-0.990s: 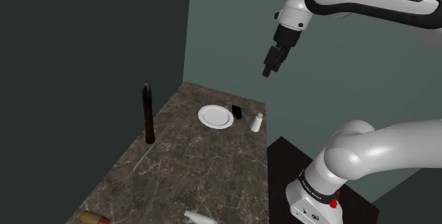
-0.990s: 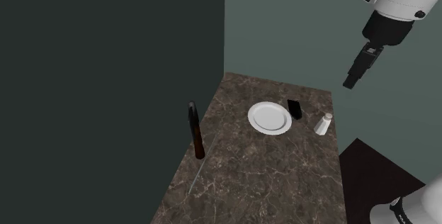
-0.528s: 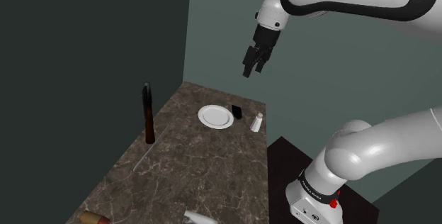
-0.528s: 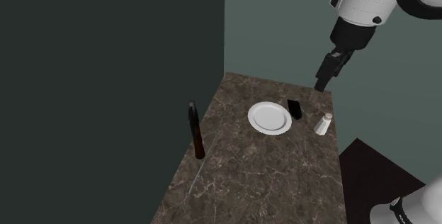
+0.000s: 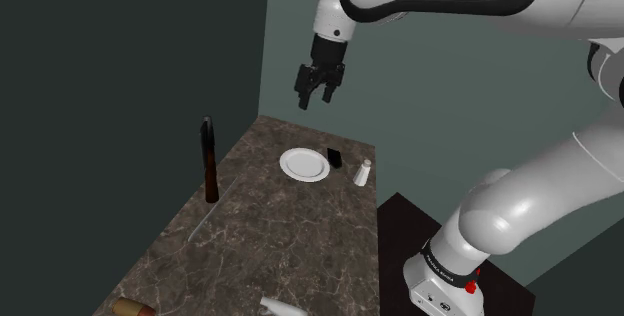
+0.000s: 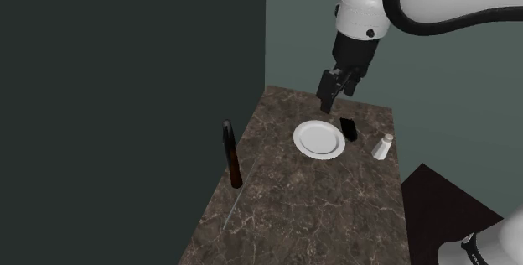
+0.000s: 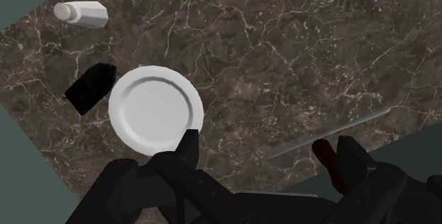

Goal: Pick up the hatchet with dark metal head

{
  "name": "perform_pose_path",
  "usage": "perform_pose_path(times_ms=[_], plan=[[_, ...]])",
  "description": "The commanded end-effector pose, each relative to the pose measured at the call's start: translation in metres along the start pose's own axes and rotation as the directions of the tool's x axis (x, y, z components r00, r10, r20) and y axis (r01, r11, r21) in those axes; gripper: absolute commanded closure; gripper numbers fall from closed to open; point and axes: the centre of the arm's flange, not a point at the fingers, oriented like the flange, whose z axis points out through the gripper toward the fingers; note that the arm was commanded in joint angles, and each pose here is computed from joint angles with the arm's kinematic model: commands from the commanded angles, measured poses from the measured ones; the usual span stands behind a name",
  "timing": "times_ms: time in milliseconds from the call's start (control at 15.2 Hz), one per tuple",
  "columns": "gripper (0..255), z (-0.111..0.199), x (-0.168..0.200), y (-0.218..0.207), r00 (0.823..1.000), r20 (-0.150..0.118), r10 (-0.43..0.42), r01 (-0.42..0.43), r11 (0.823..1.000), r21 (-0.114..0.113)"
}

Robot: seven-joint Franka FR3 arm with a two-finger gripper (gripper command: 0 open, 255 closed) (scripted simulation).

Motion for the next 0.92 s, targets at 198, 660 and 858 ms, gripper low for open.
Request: perform_pose_path(times_ms=[198,660,858], plan=[[0,0.017,0.048,-0.044,1.0,0.012,0.028,-0.028,1.0,-0.003],[0,0.04,0.119,-0.103,0.997,0.03,0.066,-0.066,0.998,-0.01],[0,0.05,0.15,-0.127,0.996,0.037,0.083,-0.082,0.997,-0.013]])
